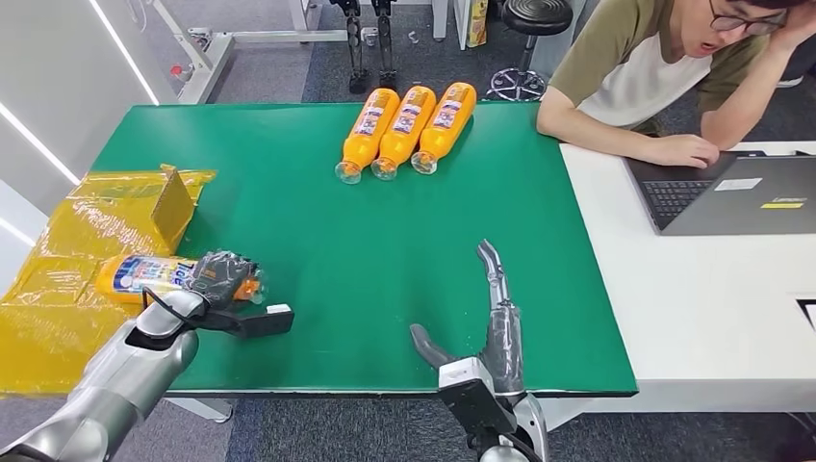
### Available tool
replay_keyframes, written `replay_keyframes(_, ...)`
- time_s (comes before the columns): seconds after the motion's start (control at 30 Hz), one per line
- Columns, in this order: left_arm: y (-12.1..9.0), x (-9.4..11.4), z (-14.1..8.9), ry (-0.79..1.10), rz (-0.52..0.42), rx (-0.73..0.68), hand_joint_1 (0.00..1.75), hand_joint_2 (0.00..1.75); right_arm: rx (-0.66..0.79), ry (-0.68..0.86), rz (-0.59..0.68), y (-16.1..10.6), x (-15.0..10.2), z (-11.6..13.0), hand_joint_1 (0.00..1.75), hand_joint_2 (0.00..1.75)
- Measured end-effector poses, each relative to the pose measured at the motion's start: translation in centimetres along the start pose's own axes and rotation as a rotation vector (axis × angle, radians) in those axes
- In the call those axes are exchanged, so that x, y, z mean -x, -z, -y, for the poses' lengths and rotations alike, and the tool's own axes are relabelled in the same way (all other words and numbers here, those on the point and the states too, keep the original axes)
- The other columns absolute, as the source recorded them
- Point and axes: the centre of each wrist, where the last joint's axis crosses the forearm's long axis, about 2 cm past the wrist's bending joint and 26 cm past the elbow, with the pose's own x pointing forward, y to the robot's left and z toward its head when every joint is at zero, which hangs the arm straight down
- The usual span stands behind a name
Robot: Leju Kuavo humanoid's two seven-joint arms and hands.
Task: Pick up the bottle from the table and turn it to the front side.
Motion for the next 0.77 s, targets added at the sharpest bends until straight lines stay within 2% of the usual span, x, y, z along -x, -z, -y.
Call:
replay_keyframes(0.1, 0.2, -0.5, -0.4, -0.072, -0.004, 0.019, 0.00, 1.75, 0.008, -0.002, 0.000, 0.2, 0.0, 0.1, 0.00, 1.75)
replay_keyframes(0.27, 0.7, -0.8, -1.6, -0.245, -0.013, 0.152, 0.00, 1.75, 0.014, -0.001, -0.009, 0.4, 0.4, 0.0, 0.00, 1.75)
replay_keyframes(0.37, 0.8, -1.2, -1.8, -0.296, 0.012, 0.137, 0.00, 1.75, 0.008, 0.002, -0.010, 0.6, 0.7, -0.1, 0.00, 1.75)
replay_keyframes(0.63, 0.7, -3.7, -0.3, -0.397, 0.113, -0.086, 0.00, 1.75, -0.004, -0.003, -0.011, 0.7, 1.0, -0.2, 0.00, 1.75)
replay_keyframes(0.77, 0.7, -4.2, -1.0, -0.503, 0.181, -0.305, 0.00, 1.75, -0.012, -0.006, -0.015, 0.8, 1.0, -0.2, 0.00, 1.75)
